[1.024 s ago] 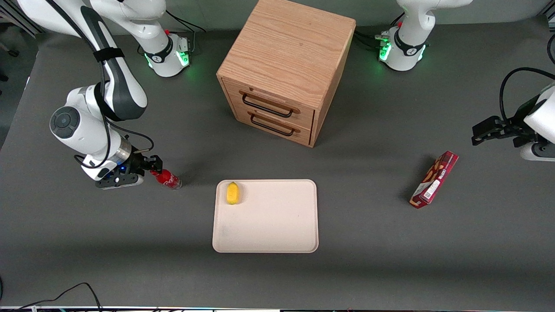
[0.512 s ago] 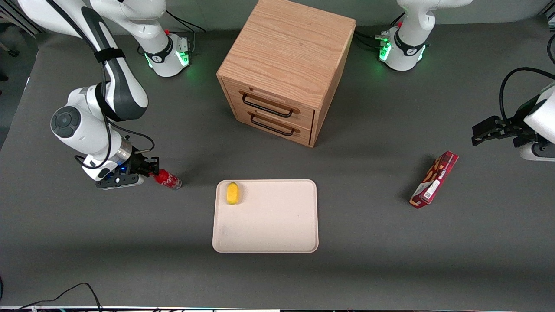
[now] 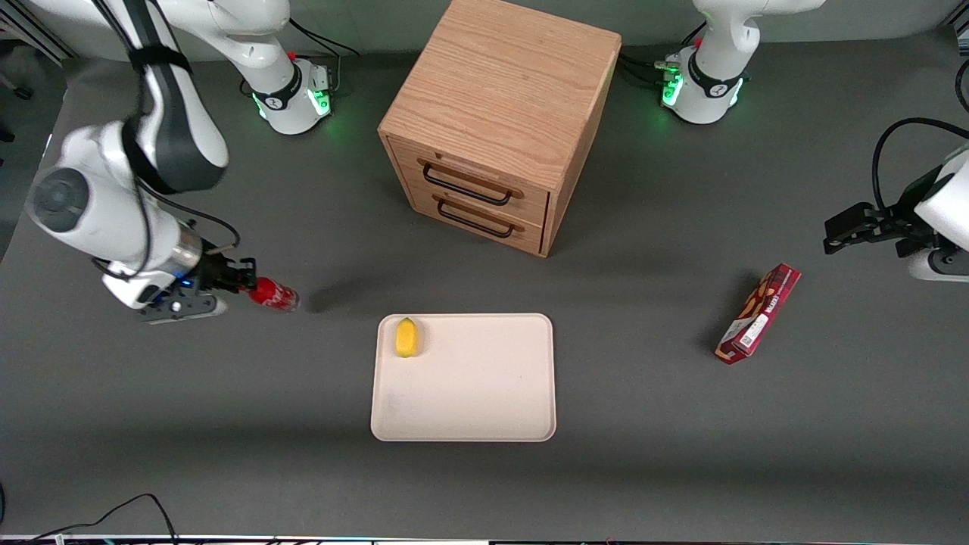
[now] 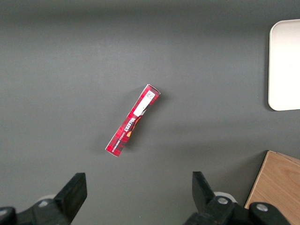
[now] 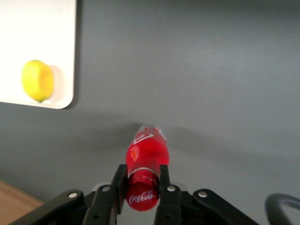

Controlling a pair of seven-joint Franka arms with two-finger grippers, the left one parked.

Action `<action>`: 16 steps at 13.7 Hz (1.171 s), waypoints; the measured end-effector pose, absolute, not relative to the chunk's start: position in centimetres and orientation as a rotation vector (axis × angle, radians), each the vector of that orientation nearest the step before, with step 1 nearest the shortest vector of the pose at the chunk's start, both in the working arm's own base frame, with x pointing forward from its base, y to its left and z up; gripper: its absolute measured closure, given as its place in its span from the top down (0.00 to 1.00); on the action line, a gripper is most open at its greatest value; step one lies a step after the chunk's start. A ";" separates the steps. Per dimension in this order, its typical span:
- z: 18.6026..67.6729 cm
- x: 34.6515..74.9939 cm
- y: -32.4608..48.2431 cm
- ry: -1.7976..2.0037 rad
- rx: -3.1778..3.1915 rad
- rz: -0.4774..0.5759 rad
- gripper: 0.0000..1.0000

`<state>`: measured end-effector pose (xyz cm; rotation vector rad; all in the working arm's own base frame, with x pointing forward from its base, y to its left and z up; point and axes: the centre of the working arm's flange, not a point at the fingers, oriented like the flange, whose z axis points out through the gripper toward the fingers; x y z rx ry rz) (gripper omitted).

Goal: Place coke bottle on tray
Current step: 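Lift the bottle and pull it back toward the right arm's base, then carry the held bottle over the white tray beside the lemon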

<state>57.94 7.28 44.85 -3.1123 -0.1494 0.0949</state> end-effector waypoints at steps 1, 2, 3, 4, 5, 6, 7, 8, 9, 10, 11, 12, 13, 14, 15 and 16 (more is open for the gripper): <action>48.2 58.2 7.2 -0.150 -3.114 0.105 0.31; 51.4 58.3 7.2 -0.149 -3.115 0.113 0.31; 54.4 58.3 6.9 -0.149 -3.120 0.129 0.31; 57.0 58.3 6.5 -0.150 -3.139 0.157 0.31; 59.1 58.5 6.0 -0.146 -3.154 0.188 0.31; 60.6 59.1 5.5 -0.136 -3.160 0.219 0.31; 61.2 60.0 5.4 -0.116 -3.165 0.231 0.31; 60.7 61.1 5.9 -0.086 -3.171 0.239 0.31; 59.5 62.2 7.3 -0.055 -3.176 0.248 0.31; 57.9 63.4 9.5 -0.016 -3.180 0.242 0.31; 56.2 64.6 12.2 0.026 -3.180 0.221 0.31; 54.4 65.8 15.0 0.066 -3.176 0.190 0.31; 52.5 66.8 17.6 0.109 -3.168 0.152 0.31; 50.4 67.8 19.9 0.157 -3.154 0.110 0.31; 48.3 68.7 21.7 0.197 -3.137 0.073 0.31; 46.0 69.6 23.1 0.224 -3.120 0.043 0.31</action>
